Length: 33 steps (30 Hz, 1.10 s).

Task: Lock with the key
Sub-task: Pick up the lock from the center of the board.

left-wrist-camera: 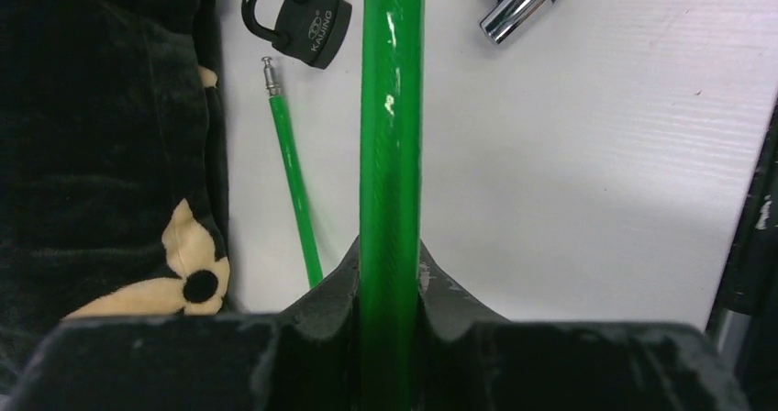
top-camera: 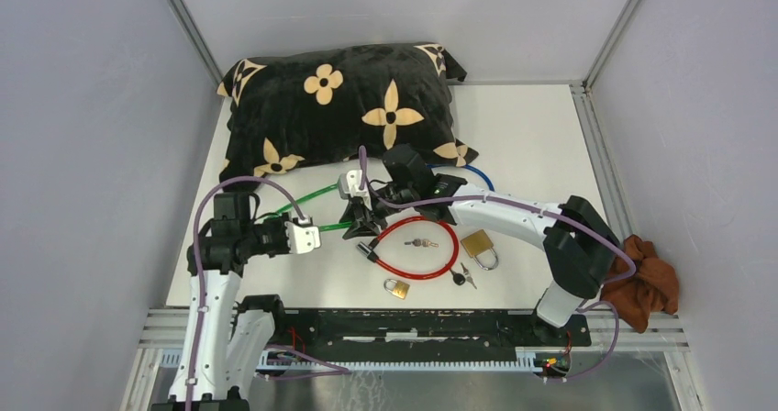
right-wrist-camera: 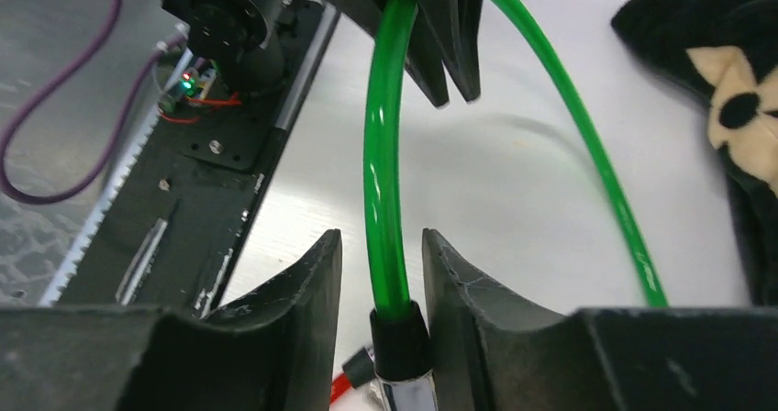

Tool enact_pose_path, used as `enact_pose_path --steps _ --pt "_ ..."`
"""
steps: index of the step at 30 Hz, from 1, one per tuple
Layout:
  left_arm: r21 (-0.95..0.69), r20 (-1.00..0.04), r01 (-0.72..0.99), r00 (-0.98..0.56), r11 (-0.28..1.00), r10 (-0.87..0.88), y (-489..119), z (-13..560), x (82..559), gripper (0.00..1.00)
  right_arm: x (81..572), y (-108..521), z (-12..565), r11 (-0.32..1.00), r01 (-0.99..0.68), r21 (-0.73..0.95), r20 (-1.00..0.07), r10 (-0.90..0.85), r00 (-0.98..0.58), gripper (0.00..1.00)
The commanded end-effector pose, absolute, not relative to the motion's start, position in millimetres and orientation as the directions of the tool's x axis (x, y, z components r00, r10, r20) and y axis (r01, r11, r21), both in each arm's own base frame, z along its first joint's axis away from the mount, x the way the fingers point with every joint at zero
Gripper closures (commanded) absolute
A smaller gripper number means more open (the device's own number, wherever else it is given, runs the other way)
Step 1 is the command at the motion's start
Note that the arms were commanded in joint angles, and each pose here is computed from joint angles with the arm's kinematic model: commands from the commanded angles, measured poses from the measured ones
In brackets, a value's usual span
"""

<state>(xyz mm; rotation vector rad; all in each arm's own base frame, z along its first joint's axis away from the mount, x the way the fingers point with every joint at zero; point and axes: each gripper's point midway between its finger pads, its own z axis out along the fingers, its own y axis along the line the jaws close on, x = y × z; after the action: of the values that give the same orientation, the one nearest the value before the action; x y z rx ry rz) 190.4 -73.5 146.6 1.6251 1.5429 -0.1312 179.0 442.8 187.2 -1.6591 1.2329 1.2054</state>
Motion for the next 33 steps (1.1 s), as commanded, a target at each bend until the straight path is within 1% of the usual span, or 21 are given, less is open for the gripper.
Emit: enact_pose_path --steps 1,2,4,7,8,9,10,12,15,19,21,22,23,24,26,27,29,30,31,33 --pt "0.384 -0.706 0.905 0.159 0.184 0.690 -87.8 177.0 172.6 0.98 191.1 427.5 178.3 -0.203 -0.975 -0.089 -0.924 -0.350 0.157 0.54" --pt "0.362 -0.710 0.915 0.146 0.179 0.689 -88.3 177.7 169.3 0.98 193.4 427.9 178.0 -0.190 -0.977 -0.098 -0.921 -0.355 0.161 0.52" --pt "0.322 -0.709 0.931 0.116 0.173 0.695 -87.2 176.7 164.8 0.98 200.8 429.2 180.0 -0.156 -0.980 -0.126 -0.915 -0.362 0.175 0.51" --pt "0.300 -0.705 0.941 0.107 0.158 0.701 -86.6 177.8 161.4 0.98 205.9 432.7 189.9 -0.126 -0.980 -0.156 -0.921 -0.340 0.190 0.51" --pt "0.297 -0.706 0.942 0.106 0.156 0.701 -86.8 178.4 161.1 0.98 206.5 434.4 194.5 -0.121 -0.979 -0.166 -0.922 -0.332 0.198 0.49" --pt "0.293 -0.706 0.943 0.103 0.156 0.700 -87.1 179.1 161.2 0.98 206.9 436.4 198.2 -0.120 -0.978 -0.172 -0.923 -0.328 0.203 0.45" --pt "0.285 -0.708 0.945 0.095 0.159 0.700 -87.5 180.1 161.6 0.98 206.0 439.0 203.0 -0.122 -0.976 -0.182 -0.922 -0.322 0.213 0.37" --pt "0.263 -0.712 0.949 0.070 0.173 0.698 -87.9 183.4 164.1 0.98 205.4 444.7 211.6 -0.126 -0.970 -0.207 -0.918 -0.317 0.237 0.28" --pt "0.216 -0.716 0.960 0.033 0.176 0.697 -89.0 185.7 165.6 0.98 204.5 451.6 224.2 -0.132 -0.965 -0.226 -0.919 -0.299 0.256 0.27" --pt "0.187 -0.714 0.967 0.013 0.172 0.700 -88.7 184.1 166.6 0.98 210.1 457.0 225.7 -0.118 -0.967 -0.227 -0.915 -0.316 0.253 0.34" --pt "0.183 -0.708 0.969 0.012 0.167 0.706 -88.6 182.3 166.1 0.98 210.2 460.6 227.2 -0.119 -0.967 -0.226 -0.912 -0.324 0.253 0.35" --pt "0.181 -0.707 0.969 0.011 0.166 0.707 -88.7 182.1 165.9 0.98 210.4 462.2 229.4 -0.120 -0.965 -0.234 -0.910 -0.323 0.261 0.36" --pt "0.179 -0.705 0.970 0.011 0.164 0.710 -88.9 181.9 166.0 0.98 209.1 463.8 228.9 -0.124 -0.963 -0.238 -0.907 -0.326 0.266 0.41" --pt "0.175 -0.703 0.971 0.006 0.164 0.712 -88.9 181.4 166.1 0.98 209.6 465.3 230.8 -0.122 -0.962 -0.243 -0.906 -0.325 0.270 0.54" --pt "0.160 -0.704 0.971 -0.014 0.179 0.710 -88.6 182.2 166.9 0.98 211.1 467.5 231.6 -0.113 -0.964 -0.239 -0.906 -0.331 0.263 0.86" --pt "0.154 -0.708 0.970 -0.024 0.187 0.706 -89.2 184.0 167.2 0.98 213.4 467.2 231.2 -0.098 -0.967 -0.236 -0.905 -0.340 0.256 0.99" --pt "0.144 -0.728 0.968 -0.037 0.205 0.684 -93.0 190.6 167.5 0.98 217.0 464.6 231.0 -0.075 -0.969 -0.236 -0.901 -0.356 0.247 1.00" --pt "0.138 -0.742 0.967 -0.043 0.215 0.669 -95.8 195.2 167.5 0.95 218.3 462.6 232.2 -0.067 -0.969 -0.238 -0.899 -0.363 0.245 1.00" --pt "0.133 -0.760 0.964 -0.049 0.229 0.648 -99.2 200.6 167.9 0.88 218.2 461.0 233.8 -0.062 -0.969 -0.238 -0.899 -0.364 0.244 1.00" --pt "0.111 -0.798 0.957 -0.075 0.269 0.597 -106.4 210.5 170.1 0.82 217.8 456.6 240.9 -0.052 -0.970 -0.238 -0.903 -0.356 0.240 1.00"
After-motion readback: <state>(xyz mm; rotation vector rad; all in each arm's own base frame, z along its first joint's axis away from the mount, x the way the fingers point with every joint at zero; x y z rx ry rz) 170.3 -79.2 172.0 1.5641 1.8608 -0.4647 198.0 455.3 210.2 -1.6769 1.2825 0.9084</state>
